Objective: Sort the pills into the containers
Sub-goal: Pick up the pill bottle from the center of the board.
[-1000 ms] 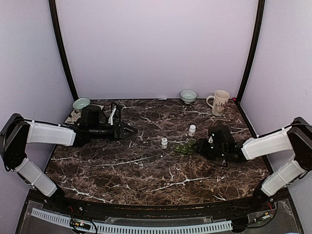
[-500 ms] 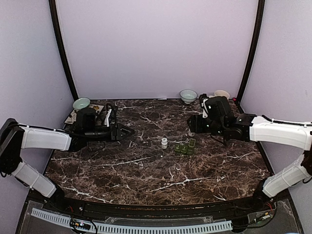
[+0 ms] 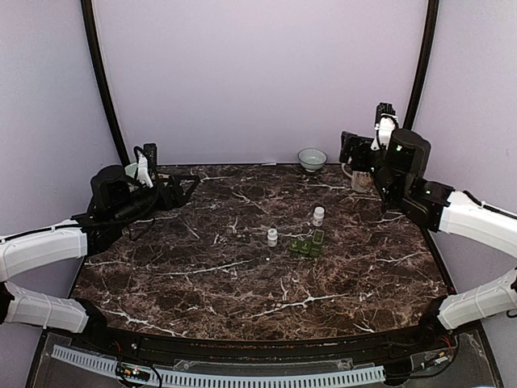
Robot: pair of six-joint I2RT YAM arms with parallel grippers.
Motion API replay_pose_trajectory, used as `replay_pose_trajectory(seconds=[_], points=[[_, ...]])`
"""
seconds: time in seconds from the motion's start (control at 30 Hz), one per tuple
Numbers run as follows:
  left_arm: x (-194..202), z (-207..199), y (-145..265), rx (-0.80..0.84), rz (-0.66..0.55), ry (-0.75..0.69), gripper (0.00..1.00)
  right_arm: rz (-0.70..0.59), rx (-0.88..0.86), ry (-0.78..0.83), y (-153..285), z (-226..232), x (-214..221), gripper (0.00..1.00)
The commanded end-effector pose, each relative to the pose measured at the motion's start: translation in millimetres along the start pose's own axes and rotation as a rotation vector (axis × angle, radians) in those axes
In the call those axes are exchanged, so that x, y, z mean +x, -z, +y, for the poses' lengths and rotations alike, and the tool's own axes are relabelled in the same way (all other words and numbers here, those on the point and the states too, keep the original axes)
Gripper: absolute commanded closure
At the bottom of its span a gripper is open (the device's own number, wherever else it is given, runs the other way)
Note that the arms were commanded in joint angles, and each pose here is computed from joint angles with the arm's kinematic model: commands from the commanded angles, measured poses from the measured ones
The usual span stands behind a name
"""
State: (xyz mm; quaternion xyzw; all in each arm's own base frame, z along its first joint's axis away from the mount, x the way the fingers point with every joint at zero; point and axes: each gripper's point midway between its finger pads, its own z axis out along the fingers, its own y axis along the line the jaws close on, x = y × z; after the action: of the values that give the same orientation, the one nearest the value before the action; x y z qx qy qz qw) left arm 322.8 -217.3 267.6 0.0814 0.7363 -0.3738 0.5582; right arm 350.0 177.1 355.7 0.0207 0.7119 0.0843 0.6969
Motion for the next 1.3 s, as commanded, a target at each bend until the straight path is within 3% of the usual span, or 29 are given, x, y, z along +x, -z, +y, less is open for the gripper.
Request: replay_pose_trajectory(seconds=[0.0, 0.13, 0.3, 0.57, 0.73, 1.07, 1.27], points=[[0, 22, -7, -0.107, 0.008, 0.022, 0.01, -0.028, -0.037, 0.076, -10, 12, -19, 0.08], [13, 33, -15, -0.166, 0.105, 0.018, 0.09, 0.208, -0.167, 0.203, -35, 51, 18, 0.18], [28, 43, -11, -0.205, 0.139, 0.033, 0.17, 0.467, -0.271, 0.233, -45, 96, 68, 0.26], [48, 53, -2, -0.257, 0.229, 0.003, 0.24, 0.799, -0.334, 0.377, -41, 148, 160, 0.29], [57, 55, 4, -0.277, 0.272, -0.014, 0.25, 0.974, -0.317, 0.375, -34, 160, 207, 0.28], [71, 53, 10, -0.261, 0.312, -0.019, 0.22, 1.123, -0.294, 0.416, -23, 159, 253, 0.23], [73, 52, 8, -0.252, 0.312, -0.007, 0.24, 1.189, -0.321, 0.427, -13, 156, 275, 0.25]])
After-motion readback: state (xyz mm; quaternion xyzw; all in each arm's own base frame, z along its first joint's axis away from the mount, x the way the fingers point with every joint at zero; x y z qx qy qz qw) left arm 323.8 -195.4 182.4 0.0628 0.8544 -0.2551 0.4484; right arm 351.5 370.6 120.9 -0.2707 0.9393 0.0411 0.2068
